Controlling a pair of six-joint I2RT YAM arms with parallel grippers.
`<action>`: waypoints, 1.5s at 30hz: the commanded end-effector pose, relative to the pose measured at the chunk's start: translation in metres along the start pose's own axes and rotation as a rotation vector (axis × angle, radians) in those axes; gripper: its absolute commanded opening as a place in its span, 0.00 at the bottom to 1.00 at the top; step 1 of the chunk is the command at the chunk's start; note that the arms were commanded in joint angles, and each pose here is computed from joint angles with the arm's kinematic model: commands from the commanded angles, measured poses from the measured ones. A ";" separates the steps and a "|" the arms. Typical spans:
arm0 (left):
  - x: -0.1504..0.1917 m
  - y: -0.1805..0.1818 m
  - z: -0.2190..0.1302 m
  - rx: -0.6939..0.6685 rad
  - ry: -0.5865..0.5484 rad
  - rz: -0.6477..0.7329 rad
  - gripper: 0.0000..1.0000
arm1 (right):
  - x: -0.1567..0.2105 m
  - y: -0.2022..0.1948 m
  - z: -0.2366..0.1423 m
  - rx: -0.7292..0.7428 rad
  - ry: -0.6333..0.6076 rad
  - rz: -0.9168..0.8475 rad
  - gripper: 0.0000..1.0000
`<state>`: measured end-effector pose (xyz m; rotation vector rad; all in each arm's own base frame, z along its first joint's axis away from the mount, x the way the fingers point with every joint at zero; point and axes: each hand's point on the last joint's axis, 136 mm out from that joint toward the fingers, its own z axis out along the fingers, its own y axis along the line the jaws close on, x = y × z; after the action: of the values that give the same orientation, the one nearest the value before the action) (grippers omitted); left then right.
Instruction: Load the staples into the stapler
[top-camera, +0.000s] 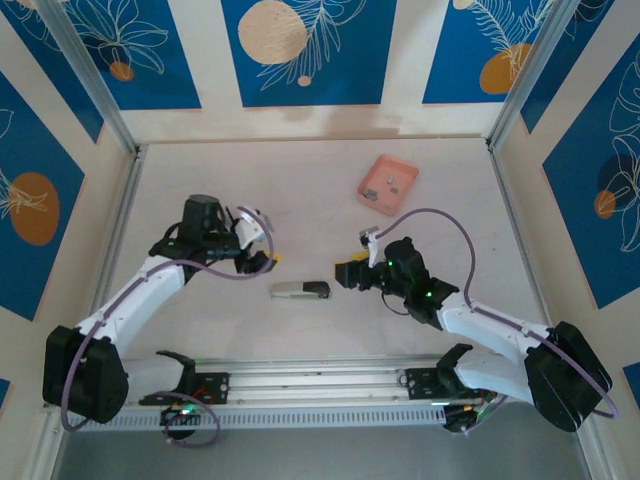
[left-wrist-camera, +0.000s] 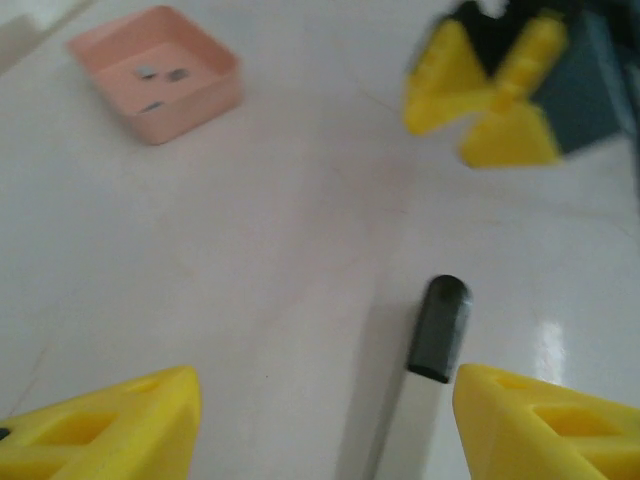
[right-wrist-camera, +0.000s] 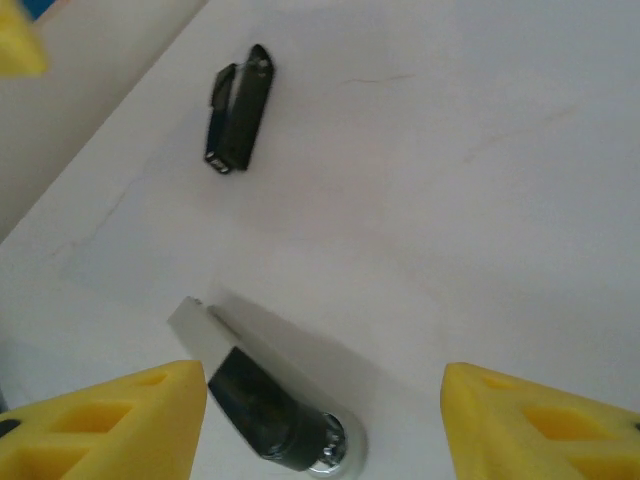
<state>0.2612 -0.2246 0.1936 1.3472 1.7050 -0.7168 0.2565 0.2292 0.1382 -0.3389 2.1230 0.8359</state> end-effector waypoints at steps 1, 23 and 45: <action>-0.006 -0.030 0.008 0.135 0.020 0.183 0.67 | 0.009 -0.024 -0.008 0.048 0.018 0.161 0.64; 0.036 -0.066 0.129 0.363 0.402 0.331 0.56 | 0.015 -0.065 -0.017 -0.004 0.070 0.363 0.64; 0.075 -0.074 0.145 0.417 0.534 0.313 0.28 | 0.023 -0.070 -0.019 0.027 0.102 0.411 0.62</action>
<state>0.2262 -0.3301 0.0581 2.1397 1.7317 -0.5841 0.2671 0.1646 0.0973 0.0579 2.3191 1.0183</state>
